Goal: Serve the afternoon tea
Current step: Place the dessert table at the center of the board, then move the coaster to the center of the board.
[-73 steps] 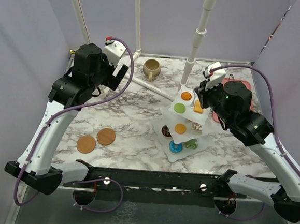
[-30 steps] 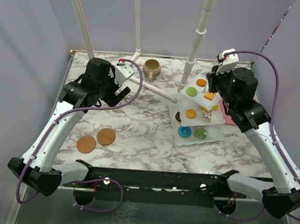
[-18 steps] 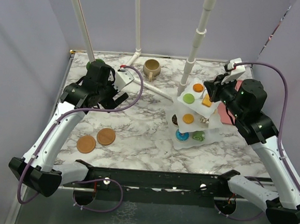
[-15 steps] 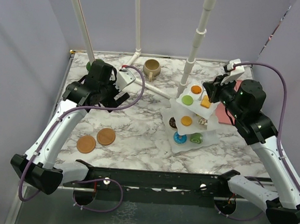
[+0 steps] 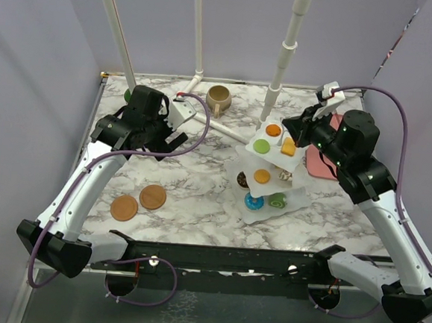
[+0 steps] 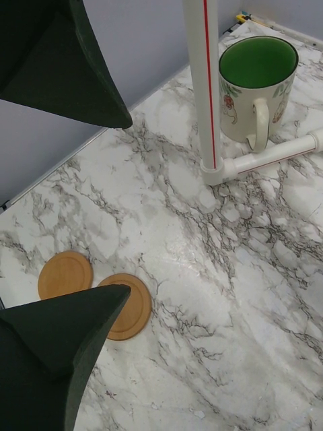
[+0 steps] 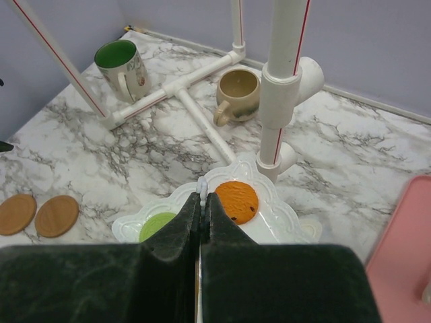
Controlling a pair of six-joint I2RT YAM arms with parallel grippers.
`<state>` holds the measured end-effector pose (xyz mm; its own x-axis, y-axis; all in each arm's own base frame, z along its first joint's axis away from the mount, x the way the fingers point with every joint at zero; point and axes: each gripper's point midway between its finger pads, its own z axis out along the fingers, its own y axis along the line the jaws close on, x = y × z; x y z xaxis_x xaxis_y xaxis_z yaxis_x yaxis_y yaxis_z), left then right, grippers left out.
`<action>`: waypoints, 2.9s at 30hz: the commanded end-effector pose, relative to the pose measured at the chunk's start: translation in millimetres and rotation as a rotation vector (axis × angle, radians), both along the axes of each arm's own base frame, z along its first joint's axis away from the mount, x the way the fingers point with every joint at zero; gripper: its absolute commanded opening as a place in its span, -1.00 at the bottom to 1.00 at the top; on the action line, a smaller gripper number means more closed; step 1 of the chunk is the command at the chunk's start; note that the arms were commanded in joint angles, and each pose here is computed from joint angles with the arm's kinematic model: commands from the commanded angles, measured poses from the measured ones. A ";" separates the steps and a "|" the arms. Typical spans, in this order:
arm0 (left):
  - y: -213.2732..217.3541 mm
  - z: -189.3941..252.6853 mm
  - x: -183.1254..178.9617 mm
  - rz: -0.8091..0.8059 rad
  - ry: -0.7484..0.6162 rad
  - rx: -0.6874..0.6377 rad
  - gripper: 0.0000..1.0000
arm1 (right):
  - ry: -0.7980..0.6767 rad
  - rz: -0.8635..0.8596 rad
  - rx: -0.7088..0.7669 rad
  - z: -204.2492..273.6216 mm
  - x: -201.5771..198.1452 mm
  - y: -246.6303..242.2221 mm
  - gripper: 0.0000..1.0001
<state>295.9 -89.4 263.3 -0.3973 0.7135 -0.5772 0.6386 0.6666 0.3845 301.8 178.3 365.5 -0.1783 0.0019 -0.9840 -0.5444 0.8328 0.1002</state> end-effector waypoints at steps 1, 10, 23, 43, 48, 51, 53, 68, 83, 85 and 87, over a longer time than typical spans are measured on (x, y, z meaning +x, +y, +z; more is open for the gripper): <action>6.0 -4.2 -11.2 -0.038 0.027 0.033 0.98 | -0.133 0.000 0.067 45.0 -3.1 -1.7 -0.99; 38.0 -83.2 -29.5 -0.120 0.186 0.254 0.98 | -0.142 0.005 0.049 55.4 -9.7 -5.0 0.14; 53.7 -183.7 -47.5 -0.226 0.358 0.375 0.98 | -0.155 0.128 0.078 91.6 -36.7 29.6 0.56; 29.2 -247.3 -20.8 -0.191 0.359 0.306 0.98 | -0.146 0.275 0.068 70.7 -86.7 164.9 0.56; 6.9 -251.7 -11.6 -0.197 0.360 0.260 0.98 | -0.139 0.271 0.065 62.4 -91.7 170.6 0.53; -14.3 -251.4 -11.1 -0.226 0.356 0.235 0.98 | -0.141 0.253 0.071 60.8 -91.0 166.7 0.52; -30.6 -251.1 -12.5 -0.247 0.354 0.216 0.98 | -0.141 0.239 0.070 60.4 -90.3 163.2 0.52; -86.9 -180.9 40.0 -0.240 0.256 0.091 0.98 | -0.138 0.207 0.046 54.6 -92.8 152.2 0.50; 143.7 -141.3 -49.3 -0.188 0.459 0.406 0.98 | -0.178 0.244 0.042 54.1 -93.3 162.6 0.50; 165.9 -154.3 -58.8 -0.149 0.503 0.403 0.98 | -0.175 0.245 0.040 51.8 -93.6 162.9 0.50; 176.2 -167.9 -63.8 -0.121 0.534 0.383 0.98 | -0.170 0.250 0.039 49.7 -94.1 163.7 0.50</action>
